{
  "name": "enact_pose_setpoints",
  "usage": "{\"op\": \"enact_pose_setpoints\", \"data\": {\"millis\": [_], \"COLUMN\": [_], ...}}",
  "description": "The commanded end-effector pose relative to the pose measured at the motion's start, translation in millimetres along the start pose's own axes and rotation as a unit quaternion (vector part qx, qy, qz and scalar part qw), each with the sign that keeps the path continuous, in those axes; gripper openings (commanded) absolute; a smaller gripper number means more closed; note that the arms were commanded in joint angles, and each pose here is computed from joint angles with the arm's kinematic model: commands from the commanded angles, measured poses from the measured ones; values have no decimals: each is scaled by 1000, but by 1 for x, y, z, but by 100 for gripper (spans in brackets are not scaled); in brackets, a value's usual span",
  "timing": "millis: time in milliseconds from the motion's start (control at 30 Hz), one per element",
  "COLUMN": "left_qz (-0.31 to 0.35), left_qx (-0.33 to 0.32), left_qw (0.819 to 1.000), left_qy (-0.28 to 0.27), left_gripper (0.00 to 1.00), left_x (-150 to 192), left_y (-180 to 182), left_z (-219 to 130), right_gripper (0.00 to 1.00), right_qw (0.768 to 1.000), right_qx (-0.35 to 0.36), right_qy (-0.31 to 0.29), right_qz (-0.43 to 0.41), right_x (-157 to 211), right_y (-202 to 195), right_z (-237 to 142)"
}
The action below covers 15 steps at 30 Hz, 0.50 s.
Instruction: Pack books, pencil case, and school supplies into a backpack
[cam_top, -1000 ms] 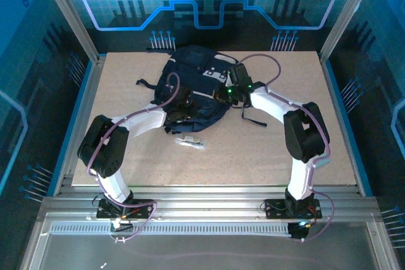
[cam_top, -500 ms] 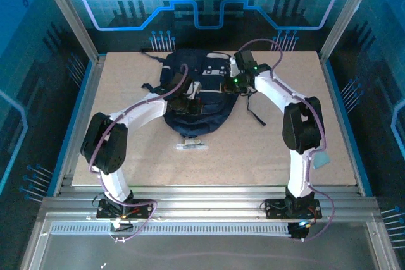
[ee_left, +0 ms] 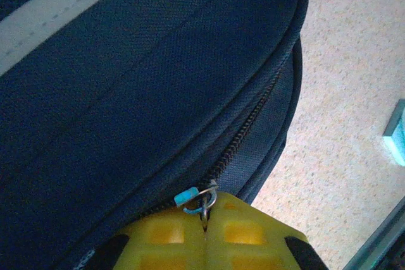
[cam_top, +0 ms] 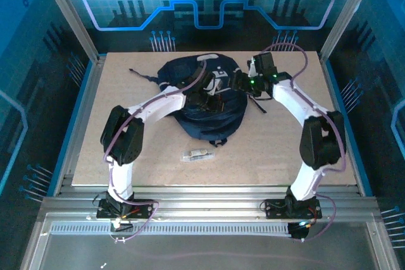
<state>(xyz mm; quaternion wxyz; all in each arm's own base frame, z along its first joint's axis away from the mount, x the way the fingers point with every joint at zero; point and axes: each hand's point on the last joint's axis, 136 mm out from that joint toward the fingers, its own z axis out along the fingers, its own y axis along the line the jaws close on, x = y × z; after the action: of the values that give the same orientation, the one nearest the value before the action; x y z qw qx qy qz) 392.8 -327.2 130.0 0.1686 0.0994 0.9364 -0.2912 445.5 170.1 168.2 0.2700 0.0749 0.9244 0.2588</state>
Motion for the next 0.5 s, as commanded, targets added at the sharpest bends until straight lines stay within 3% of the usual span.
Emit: {"op": "enact_pose_setpoints", "data": {"millis": [0, 200, 467], "left_qz": [17, 22, 19], "left_qx": [46, 61, 76], "left_qw": [999, 998, 997], "left_qy": [-22, -24, -3], "left_gripper": [0, 0, 0], "left_x": [-23, -24, -6], "left_y": [-27, -38, -43], "left_z": [-5, -8, -8], "right_gripper": [70, 72, 76], "right_qw": [999, 991, 984], "right_qx": [-12, -46, -71], "right_qy": [-25, -16, -5], "right_qz": [45, 126, 165], "right_x": [4, 40, 47], "right_y": [-1, -11, -2], "right_z": [-18, -9, 34]}}
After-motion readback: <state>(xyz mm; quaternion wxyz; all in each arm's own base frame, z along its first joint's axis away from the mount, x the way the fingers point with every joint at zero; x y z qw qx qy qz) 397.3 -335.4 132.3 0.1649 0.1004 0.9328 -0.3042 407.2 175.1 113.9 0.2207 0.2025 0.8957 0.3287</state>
